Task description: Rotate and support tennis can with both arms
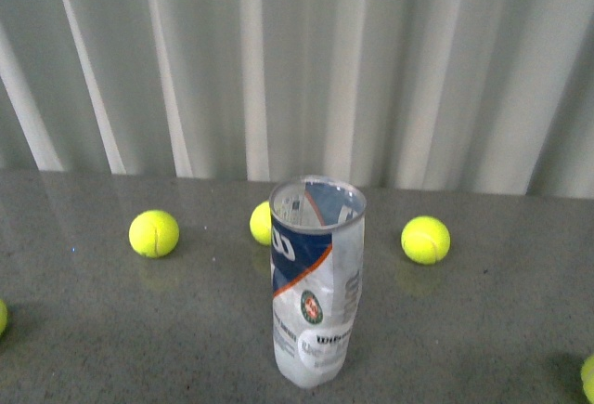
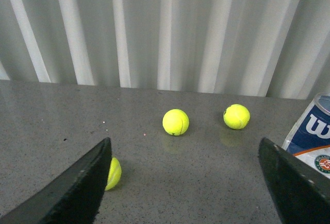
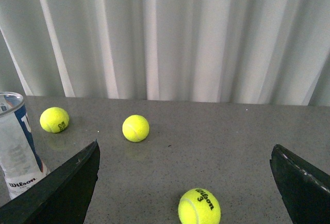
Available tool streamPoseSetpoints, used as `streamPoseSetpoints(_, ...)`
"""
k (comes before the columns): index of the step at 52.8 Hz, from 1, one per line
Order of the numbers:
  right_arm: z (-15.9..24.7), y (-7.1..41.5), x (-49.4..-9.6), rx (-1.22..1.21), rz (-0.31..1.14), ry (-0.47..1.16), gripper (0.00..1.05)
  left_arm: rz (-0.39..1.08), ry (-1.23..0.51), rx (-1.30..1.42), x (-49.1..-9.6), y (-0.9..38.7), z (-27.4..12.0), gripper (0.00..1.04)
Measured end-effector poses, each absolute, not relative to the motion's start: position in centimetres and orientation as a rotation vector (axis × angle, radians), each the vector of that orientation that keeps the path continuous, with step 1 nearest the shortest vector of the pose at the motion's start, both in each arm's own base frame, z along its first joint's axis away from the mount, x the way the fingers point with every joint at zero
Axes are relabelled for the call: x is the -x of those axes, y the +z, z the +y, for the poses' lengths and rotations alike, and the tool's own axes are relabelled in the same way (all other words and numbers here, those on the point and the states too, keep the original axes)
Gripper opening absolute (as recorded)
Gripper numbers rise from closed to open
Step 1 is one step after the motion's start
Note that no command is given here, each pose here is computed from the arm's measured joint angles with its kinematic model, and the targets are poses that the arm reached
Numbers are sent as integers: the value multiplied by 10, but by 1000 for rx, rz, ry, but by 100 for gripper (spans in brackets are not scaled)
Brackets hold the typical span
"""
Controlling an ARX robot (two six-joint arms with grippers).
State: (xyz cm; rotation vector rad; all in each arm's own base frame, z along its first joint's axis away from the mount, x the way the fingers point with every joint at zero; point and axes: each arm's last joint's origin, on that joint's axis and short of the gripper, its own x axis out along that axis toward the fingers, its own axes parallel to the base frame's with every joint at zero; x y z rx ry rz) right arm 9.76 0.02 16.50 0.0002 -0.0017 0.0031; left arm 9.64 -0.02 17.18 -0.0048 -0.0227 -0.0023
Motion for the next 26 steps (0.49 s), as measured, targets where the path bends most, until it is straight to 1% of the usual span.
streamPoseSetpoints(2, 0, 165, -98, 0, -2, 3, 98, -23, -2, 4, -96, 172, 0, 100)
streamPoseSetpoints(5, 0, 165, -98, 0, -2, 3, 98, -23, -2, 4, -96, 172, 0, 97)
streamPoseSetpoints(26, 0, 165, -98, 0, -2, 3, 98, -23, -2, 4, -96, 172, 0, 98)
